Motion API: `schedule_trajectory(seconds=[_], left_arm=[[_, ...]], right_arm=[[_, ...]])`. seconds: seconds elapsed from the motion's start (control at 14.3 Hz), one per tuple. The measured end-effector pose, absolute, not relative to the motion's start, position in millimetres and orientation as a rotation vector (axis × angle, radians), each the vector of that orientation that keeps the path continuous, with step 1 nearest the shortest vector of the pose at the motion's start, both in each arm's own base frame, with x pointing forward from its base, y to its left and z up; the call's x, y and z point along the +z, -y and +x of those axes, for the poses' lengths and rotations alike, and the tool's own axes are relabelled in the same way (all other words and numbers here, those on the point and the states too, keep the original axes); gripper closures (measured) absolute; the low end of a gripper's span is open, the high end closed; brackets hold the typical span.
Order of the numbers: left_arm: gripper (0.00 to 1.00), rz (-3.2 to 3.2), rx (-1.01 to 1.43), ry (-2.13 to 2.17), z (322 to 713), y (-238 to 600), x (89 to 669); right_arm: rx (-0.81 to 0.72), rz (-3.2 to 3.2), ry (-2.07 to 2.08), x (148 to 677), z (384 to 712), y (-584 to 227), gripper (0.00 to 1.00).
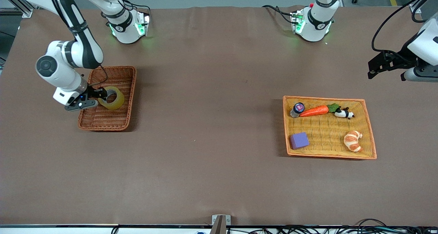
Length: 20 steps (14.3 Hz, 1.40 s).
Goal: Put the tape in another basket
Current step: 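Open the right gripper and withdraw it from the basket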
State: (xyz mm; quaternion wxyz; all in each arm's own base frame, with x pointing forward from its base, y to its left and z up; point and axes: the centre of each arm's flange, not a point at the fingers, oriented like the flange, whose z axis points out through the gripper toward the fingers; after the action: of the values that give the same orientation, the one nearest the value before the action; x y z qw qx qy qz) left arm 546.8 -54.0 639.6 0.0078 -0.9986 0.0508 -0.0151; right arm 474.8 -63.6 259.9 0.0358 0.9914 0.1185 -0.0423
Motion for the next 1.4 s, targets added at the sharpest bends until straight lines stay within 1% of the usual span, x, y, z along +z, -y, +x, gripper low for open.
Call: schedule_trajectory(seconds=[0.07,0.14,0.28,0.49,0.7,0.91,1.05,1.19,1.4], left_arm=[[0.0,-3.122,-0.05,-0.159,547,54,640],[0.0,-3.122,-0.052,-0.159,547,54,640],[0.0,-3.122,-0.057,-0.16,547,54,640],[0.0,-3.122,-0.064,-0.161,548,55,641],[0.0,-3.122,-0.067,-0.165,548,56,641],[0.0,-3.121,-0.074,-0.172,548,59,641],[0.0,-3.121,-0.078,-0.176,548,60,642],[0.0,-3.121,-0.077,-0.176,548,60,641],[0.0,-3.121,-0.071,-0.175,548,60,641]], right_arm=[[-0.143,3.045,-0.333,288,491,67,0.05],[-0.139,3.048,-0.301,321,506,70,0.0],[-0.086,3.069,-0.217,384,529,79,0.0],[-0.029,3.081,-0.023,470,549,89,0.0],[0.017,3.093,0.101,539,558,83,0.0],[0.038,3.118,0.245,614,550,75,0.0],[0.103,3.115,0.302,666,543,65,0.0],[0.116,3.115,0.338,684,538,59,0.0],[0.038,3.129,0.344,671,540,58,0.0]])
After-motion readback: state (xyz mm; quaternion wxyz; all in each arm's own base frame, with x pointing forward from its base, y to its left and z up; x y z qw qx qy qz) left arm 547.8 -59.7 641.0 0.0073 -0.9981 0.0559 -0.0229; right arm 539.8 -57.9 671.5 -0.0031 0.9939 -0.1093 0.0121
